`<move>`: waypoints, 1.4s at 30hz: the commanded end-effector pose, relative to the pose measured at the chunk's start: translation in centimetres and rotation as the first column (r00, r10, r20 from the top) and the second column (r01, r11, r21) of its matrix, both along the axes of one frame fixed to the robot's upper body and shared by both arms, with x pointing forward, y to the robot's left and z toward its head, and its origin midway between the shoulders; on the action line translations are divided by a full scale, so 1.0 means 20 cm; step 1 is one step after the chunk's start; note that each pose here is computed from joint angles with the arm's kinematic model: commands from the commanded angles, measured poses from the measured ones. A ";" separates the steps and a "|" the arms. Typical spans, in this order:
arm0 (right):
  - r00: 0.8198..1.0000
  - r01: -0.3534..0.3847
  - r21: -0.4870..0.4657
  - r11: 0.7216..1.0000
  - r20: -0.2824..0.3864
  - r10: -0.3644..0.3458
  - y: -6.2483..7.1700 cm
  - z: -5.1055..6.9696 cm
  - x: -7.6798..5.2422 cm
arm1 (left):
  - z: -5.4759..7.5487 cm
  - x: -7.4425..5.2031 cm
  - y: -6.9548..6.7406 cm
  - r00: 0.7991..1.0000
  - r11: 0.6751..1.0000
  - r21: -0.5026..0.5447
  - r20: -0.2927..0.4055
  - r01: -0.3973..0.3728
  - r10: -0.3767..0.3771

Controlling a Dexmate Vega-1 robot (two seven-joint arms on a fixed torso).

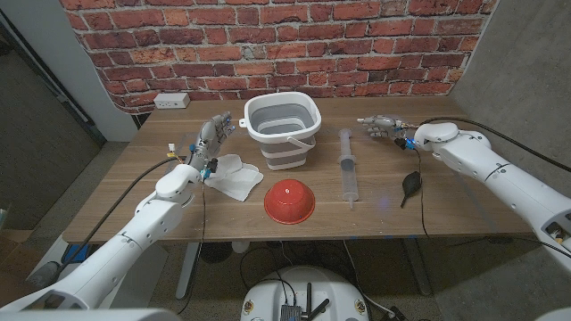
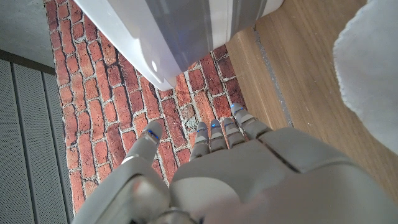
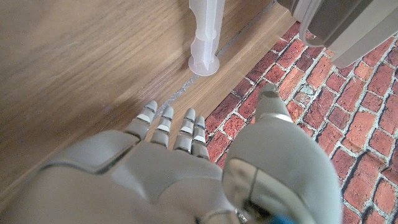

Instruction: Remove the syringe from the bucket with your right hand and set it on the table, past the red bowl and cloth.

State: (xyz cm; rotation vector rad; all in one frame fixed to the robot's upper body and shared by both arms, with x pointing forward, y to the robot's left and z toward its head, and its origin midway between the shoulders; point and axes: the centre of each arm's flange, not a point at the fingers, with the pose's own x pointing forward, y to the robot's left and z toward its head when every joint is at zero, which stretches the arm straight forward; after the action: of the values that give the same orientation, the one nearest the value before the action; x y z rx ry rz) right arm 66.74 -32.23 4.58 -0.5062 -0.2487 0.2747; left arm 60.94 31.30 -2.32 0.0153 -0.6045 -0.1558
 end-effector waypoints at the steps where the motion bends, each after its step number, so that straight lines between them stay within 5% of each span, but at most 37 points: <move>1: 0.997 -0.063 0.030 0.998 0.051 0.062 -0.03 -0.01 0.00 | 0.01 0.01 -0.01 1.000 1.000 -0.002 0.014 -0.002 0.002; 22: 0.981 -0.079 0.146 0.986 0.186 0.051 -0.10 -0.03 -0.04 | -0.01 0.10 0.04 0.998 1.000 -0.020 0.059 -0.015 0.017; 34: 0.969 -0.052 0.298 0.953 0.247 -0.024 -0.12 -0.18 -0.03 | -0.04 0.14 -0.03 0.994 0.998 -0.066 0.102 -0.022 0.029; 42: 0.960 -0.102 0.377 0.920 0.280 -0.008 -0.16 -0.27 -0.04 | -0.03 0.17 -0.02 0.995 0.997 -0.071 0.098 -0.016 0.022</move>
State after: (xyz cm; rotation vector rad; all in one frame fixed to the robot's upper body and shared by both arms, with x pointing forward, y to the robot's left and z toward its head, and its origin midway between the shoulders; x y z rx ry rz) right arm 66.18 -34.61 1.47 -0.2559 -0.5224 0.2148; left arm 63.38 31.24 -2.78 -0.0178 -0.6996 -0.1208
